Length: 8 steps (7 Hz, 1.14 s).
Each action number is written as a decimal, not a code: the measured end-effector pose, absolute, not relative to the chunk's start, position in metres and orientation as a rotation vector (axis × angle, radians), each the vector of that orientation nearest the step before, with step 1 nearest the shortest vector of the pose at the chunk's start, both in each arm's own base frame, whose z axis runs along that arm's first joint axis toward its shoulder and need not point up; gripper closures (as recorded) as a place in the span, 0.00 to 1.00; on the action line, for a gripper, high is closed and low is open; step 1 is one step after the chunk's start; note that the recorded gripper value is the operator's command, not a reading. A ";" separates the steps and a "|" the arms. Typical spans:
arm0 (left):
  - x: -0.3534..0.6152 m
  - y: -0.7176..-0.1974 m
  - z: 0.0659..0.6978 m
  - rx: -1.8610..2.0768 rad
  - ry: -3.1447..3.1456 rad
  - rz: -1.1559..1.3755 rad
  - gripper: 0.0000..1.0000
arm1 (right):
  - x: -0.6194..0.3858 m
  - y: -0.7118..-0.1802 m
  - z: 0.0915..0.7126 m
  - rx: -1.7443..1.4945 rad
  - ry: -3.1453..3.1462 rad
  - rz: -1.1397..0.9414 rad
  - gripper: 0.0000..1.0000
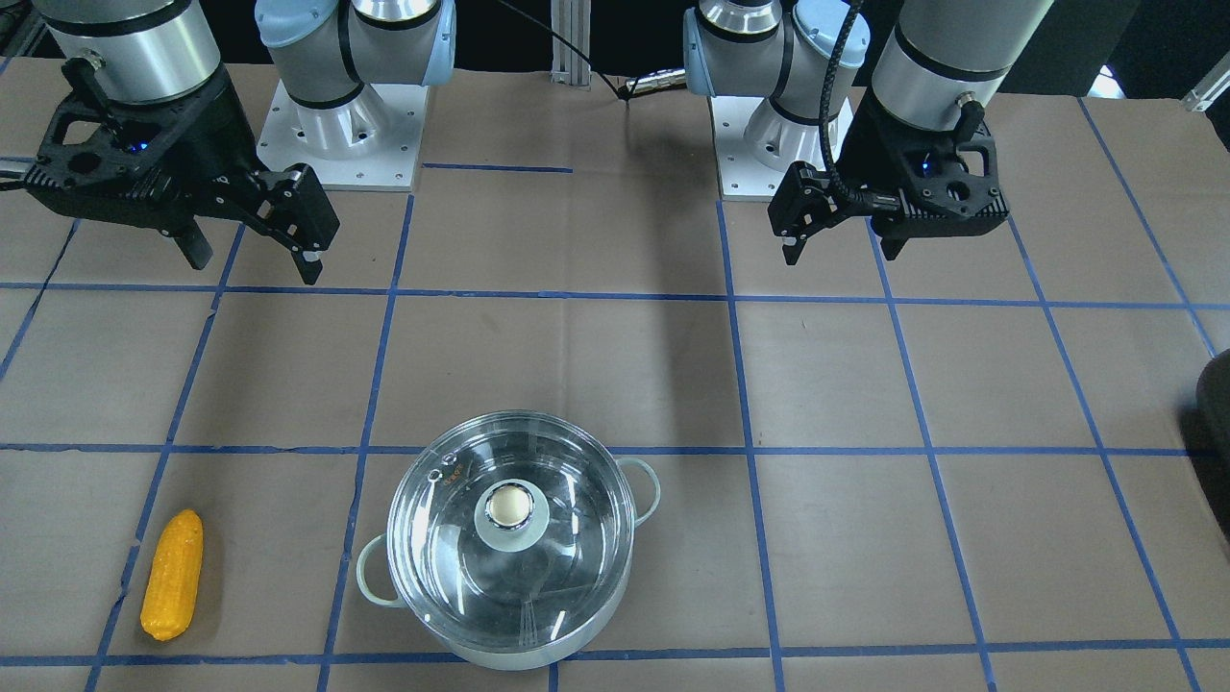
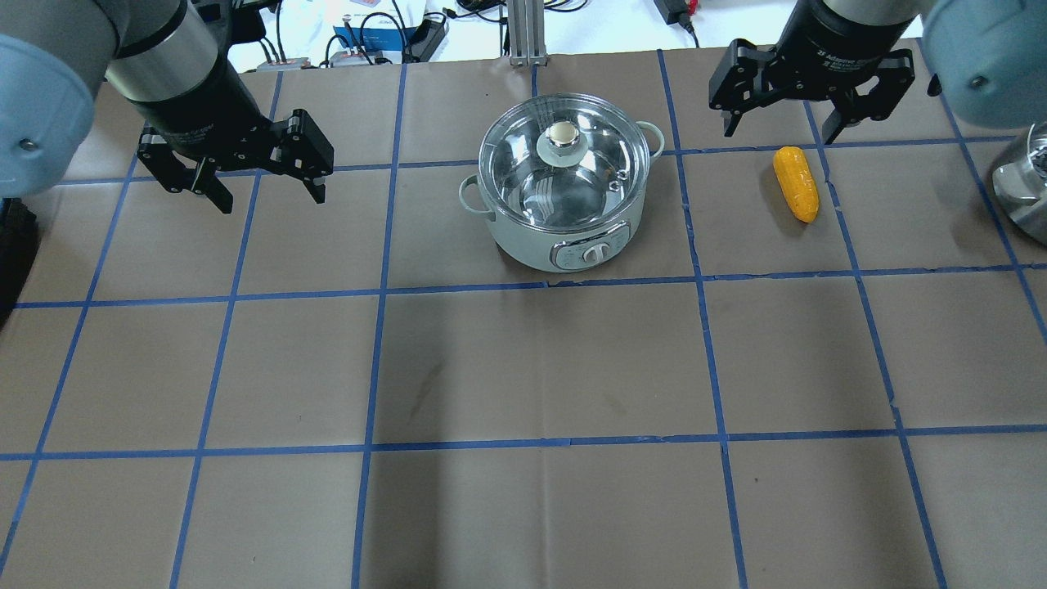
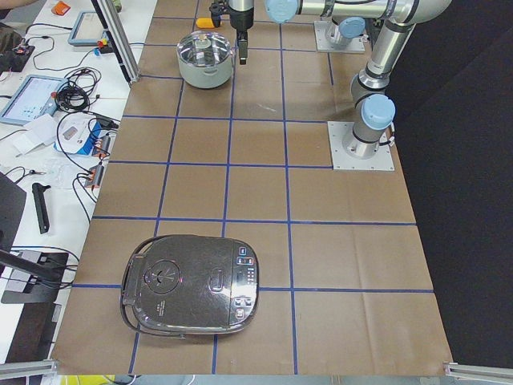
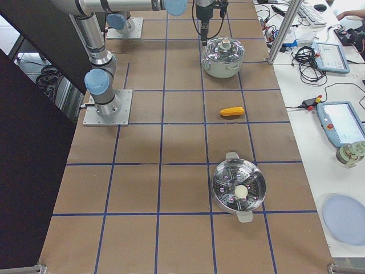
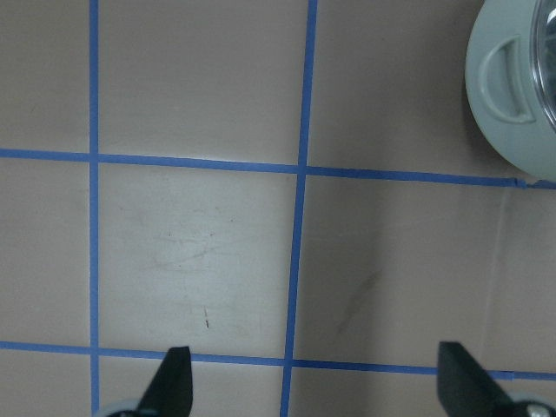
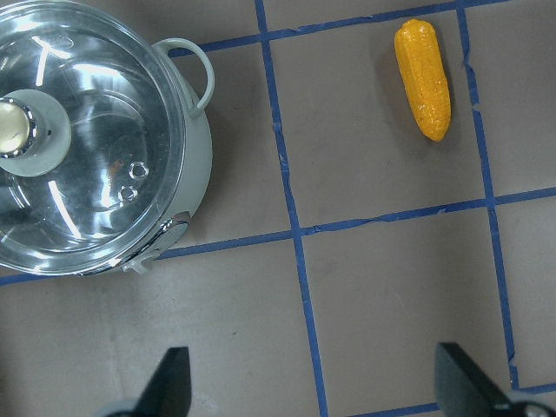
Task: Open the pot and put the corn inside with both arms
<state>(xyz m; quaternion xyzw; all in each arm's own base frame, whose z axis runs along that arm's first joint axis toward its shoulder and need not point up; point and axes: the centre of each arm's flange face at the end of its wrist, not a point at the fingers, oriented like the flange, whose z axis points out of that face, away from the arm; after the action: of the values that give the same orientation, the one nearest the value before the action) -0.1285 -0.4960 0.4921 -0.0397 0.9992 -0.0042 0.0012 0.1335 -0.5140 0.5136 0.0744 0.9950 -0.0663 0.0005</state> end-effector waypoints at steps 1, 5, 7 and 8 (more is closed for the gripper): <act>-0.129 -0.496 0.492 -0.125 3.137 -0.013 0.00 | 0.133 -0.514 0.514 0.233 3.125 -0.207 0.00; -0.162 -0.538 0.482 -0.139 3.157 -0.030 0.00 | 0.130 -0.515 0.513 0.137 3.138 -0.185 0.00; -0.241 -0.590 0.465 -0.131 3.169 -0.081 0.00 | 0.096 -0.542 0.497 0.083 3.151 -0.152 0.00; -0.284 -0.614 0.450 -0.150 3.177 -0.112 0.00 | 0.065 -0.572 0.477 0.111 3.154 -0.126 0.00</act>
<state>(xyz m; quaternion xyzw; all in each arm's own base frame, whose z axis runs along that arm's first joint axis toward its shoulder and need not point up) -0.2843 -0.6139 0.4504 -0.0472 0.9981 -0.0351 -0.0207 0.0649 -0.5716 0.4772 0.0353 0.9985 -0.0399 -0.0082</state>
